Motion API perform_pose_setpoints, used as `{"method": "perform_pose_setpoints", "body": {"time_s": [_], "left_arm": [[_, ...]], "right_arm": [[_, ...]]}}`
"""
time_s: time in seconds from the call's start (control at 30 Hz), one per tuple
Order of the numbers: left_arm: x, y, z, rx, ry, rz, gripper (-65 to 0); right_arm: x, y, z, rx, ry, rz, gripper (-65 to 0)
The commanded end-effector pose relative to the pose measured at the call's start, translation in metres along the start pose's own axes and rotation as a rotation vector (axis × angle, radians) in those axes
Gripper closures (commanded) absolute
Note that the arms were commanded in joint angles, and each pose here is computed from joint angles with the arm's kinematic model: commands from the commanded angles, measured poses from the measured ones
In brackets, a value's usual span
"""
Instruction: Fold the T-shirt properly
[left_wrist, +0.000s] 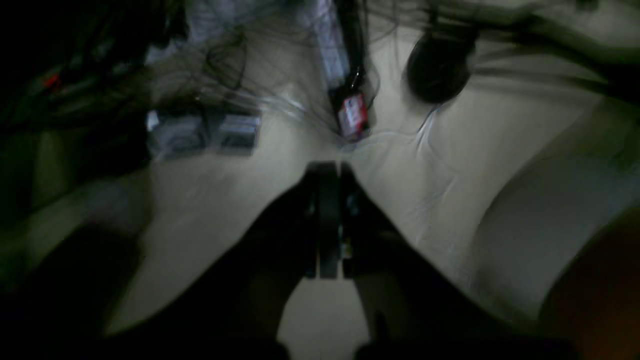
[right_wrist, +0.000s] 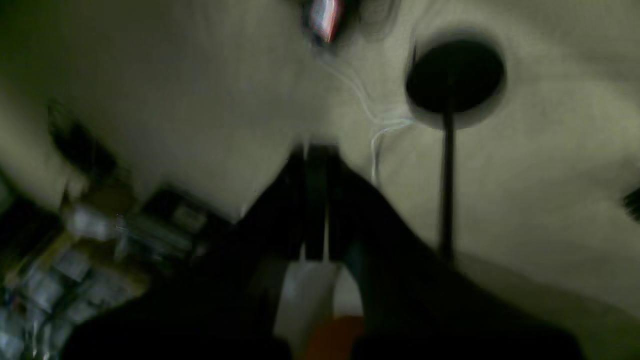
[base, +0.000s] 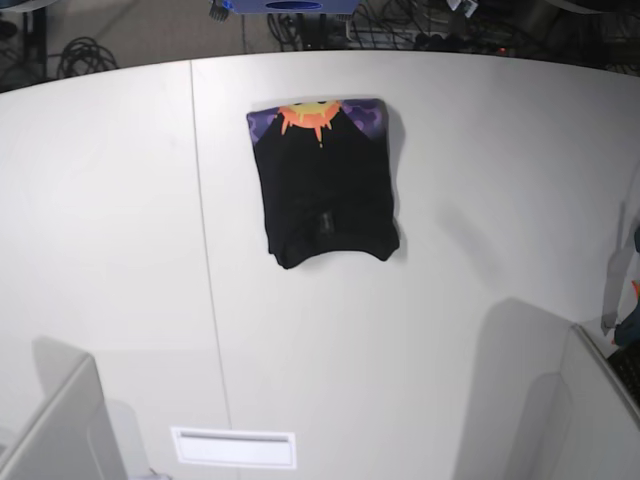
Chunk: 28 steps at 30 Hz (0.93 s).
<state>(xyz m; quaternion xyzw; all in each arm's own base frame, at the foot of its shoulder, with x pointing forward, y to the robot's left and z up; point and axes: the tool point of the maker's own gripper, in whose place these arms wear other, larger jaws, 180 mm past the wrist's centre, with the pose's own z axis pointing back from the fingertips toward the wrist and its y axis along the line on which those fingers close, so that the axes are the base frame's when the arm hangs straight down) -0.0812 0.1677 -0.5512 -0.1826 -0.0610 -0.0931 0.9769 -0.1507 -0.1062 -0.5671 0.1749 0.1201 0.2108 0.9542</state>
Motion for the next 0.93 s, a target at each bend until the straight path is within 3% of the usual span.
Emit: {"method": "perform_pose_setpoints", "body": {"time_s": [0.0,0.1,0.17,0.23,0.3,0.33,0.47,0.53,0.67,0.9], "left_arm": [[-0.021,-0.011,-0.007,-0.034,0.007,0.054,0.0],[-0.04,-0.012,-0.034,-0.038,-0.1,0.218,0.0],[-0.056,0.001,-0.047,0.055,-0.139,0.311,0.0],[-0.064,0.007,-0.054,0.125,-0.141,0.329,0.0],[-0.026,0.02,-0.065,0.165,-0.205,0.213,0.0],[-0.022,0.023,-0.067,0.177,-0.187,0.148,0.0],[-0.043,0.019,-0.078,0.176,0.001,-0.005,0.0],[-0.033,0.014,-0.086,0.163,0.027,-0.05,0.0],[-0.031,0.015,-0.088,0.166,0.049,-0.062,0.0],[-0.032,0.016,-0.087,0.168,0.05,-0.059,0.0]], "right_arm": [[-0.019,0.006,-0.012,0.025,0.051,0.025,0.0],[-0.039,-0.012,-0.043,0.017,0.099,0.05,0.0],[-0.042,-0.021,-0.055,0.008,0.085,0.025,0.0],[-0.033,-0.031,-0.059,-0.011,0.037,-0.012,0.0],[-0.018,-0.032,-0.061,-0.019,-0.035,-0.036,0.0],[-0.013,-0.029,-0.062,-0.015,-0.067,-0.041,0.0],[0.004,-0.022,-0.064,-0.004,-0.111,-0.045,0.0],[0.008,-0.027,-0.064,-0.033,-0.132,-0.102,0.0],[0.008,-0.044,-0.062,-0.118,-0.157,-0.19,0.0],[0.013,-0.045,-0.063,-0.15,-0.169,-0.196,0.0]]}}
